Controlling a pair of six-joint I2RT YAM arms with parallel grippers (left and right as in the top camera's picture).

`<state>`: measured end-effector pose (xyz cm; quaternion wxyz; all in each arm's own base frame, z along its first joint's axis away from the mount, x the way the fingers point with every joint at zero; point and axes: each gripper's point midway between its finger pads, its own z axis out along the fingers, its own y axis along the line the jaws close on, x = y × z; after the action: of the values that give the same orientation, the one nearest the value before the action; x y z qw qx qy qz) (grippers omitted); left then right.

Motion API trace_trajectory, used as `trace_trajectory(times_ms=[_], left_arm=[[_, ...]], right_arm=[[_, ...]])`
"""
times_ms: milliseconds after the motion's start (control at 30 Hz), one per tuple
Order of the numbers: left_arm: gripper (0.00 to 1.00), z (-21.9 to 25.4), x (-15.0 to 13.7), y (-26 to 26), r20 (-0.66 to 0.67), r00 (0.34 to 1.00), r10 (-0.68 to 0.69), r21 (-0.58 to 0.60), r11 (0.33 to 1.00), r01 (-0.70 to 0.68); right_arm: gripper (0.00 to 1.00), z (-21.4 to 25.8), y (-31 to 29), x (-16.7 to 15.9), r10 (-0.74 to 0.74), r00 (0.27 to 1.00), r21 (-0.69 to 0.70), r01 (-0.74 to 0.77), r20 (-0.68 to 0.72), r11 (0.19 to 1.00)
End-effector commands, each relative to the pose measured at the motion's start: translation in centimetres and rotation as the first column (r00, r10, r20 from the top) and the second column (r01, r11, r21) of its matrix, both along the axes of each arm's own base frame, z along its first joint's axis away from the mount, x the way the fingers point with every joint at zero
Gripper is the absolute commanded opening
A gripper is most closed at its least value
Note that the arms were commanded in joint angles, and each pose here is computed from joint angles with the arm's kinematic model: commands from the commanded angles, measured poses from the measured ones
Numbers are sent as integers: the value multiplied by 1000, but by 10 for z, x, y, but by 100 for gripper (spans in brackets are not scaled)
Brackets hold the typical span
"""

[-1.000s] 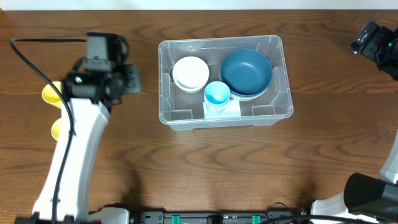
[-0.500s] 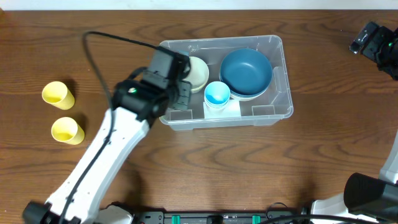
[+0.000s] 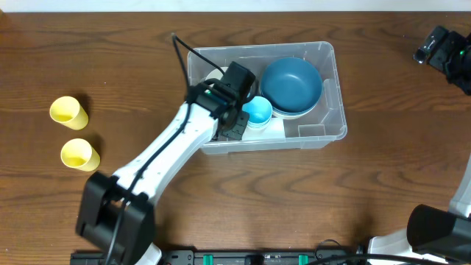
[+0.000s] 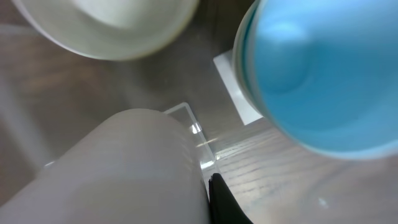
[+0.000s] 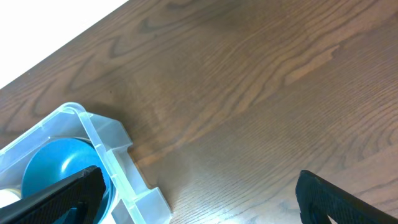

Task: Pack container
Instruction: 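Carry the pink cup into the container and set it beside the cups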

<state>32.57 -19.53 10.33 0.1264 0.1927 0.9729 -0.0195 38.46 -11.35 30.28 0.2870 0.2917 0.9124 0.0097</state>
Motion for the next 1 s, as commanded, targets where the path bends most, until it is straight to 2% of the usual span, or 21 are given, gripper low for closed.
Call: trace_trajectory(times_ms=[0,400,500,567,633,967], left_arm=[[6,-13,2,0,-29,999,-15,27,1000,15],[8,-38,-2,-2,-98,995,-13,44,999,17],[38,-38,-2,-2,-99,995,-13,45,999,17],[51,-38,-2,-2,-99,995,-13,45,999,18],[55,-38,-2,-2,-97,995,-13,46,999,18],[55,-31,10,13,-77,996,36,34,999,-33]], right_arm=[[99,0,1,0,-9,1000,7,9,1,1000],[99,0,1,0,-9,1000,7,9,1,1000],[99,0,1,0,-9,1000,7,9,1,1000],[99,0,1,0,-9,1000,7,9,1,1000],[99,0,1,0,-9,1000,7,9,1,1000],[99,0,1,0,-9,1000,7,9,1,1000]])
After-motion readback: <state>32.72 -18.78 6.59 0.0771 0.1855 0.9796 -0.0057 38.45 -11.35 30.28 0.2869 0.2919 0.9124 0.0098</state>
